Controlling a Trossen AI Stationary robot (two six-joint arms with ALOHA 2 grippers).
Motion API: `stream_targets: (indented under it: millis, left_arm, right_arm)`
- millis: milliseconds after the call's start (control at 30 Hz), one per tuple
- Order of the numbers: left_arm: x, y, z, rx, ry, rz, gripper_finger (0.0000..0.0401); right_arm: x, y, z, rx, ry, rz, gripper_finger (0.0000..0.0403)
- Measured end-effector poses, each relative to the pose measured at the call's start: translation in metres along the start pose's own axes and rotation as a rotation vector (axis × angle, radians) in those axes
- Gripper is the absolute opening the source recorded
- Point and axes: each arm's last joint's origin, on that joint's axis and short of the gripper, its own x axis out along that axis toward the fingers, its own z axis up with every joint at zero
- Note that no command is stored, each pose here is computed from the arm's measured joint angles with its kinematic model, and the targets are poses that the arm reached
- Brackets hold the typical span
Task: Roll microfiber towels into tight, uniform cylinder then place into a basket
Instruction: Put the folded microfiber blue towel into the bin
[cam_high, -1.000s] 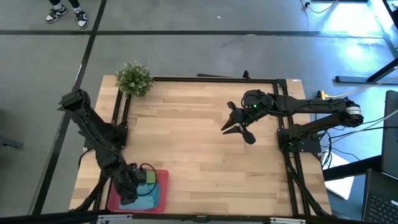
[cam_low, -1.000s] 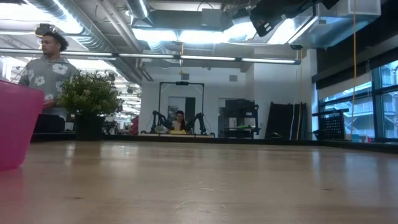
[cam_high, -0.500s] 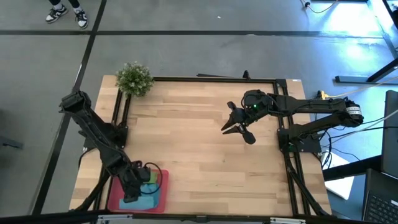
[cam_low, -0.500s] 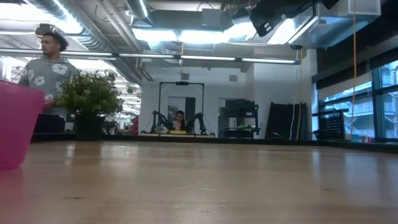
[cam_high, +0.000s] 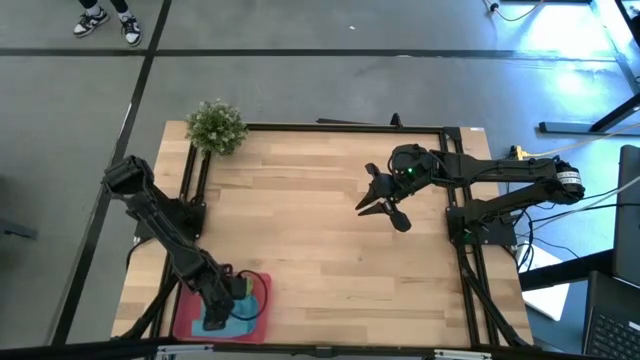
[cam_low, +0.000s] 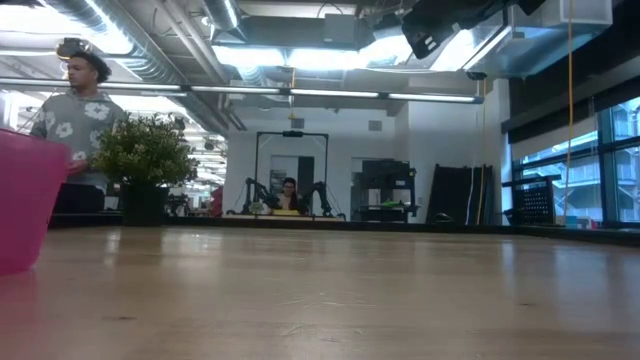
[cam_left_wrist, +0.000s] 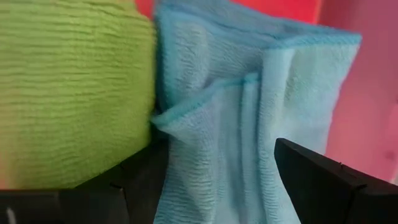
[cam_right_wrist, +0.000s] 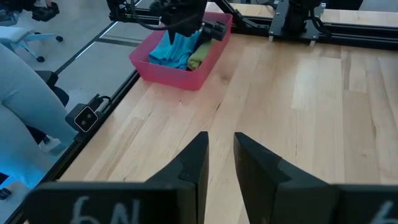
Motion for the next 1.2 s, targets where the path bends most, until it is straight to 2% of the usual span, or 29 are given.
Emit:
stream_targets:
  millis: [167,300,800,967,1200]
  left_arm:
    - [0.003,-0.007,0.002,0.066,0.035,-0.095,0.0282]
    - [0.002,-0.008,0.003,0.075,0.06,-0.134,0.0282]
    - [0.0,-0.016,0.002,0.101,0.096,-0.234,0.0282]
    - [-0.008,-0.033,0.002,0.129,0.1,-0.312,0.0282]
    - [-0.009,-0.041,-0.004,0.091,0.099,-0.314,0.0282]
  right_arm:
    - [0.0,0.0,0.0,-0.002,-0.001,0.0,0.0077]
    - [0.0,0.0,0.0,-0.002,-0.002,0.0,0.0077]
    - [0.0,0.0,0.0,-0.005,-0.002,-0.001,0.0077]
    - [0.0,0.0,0.0,-0.005,-0.002,-0.001,0.0077]
    - [0.0,-0.001,0.001,-0.007,-0.002,-0.027,0.0077]
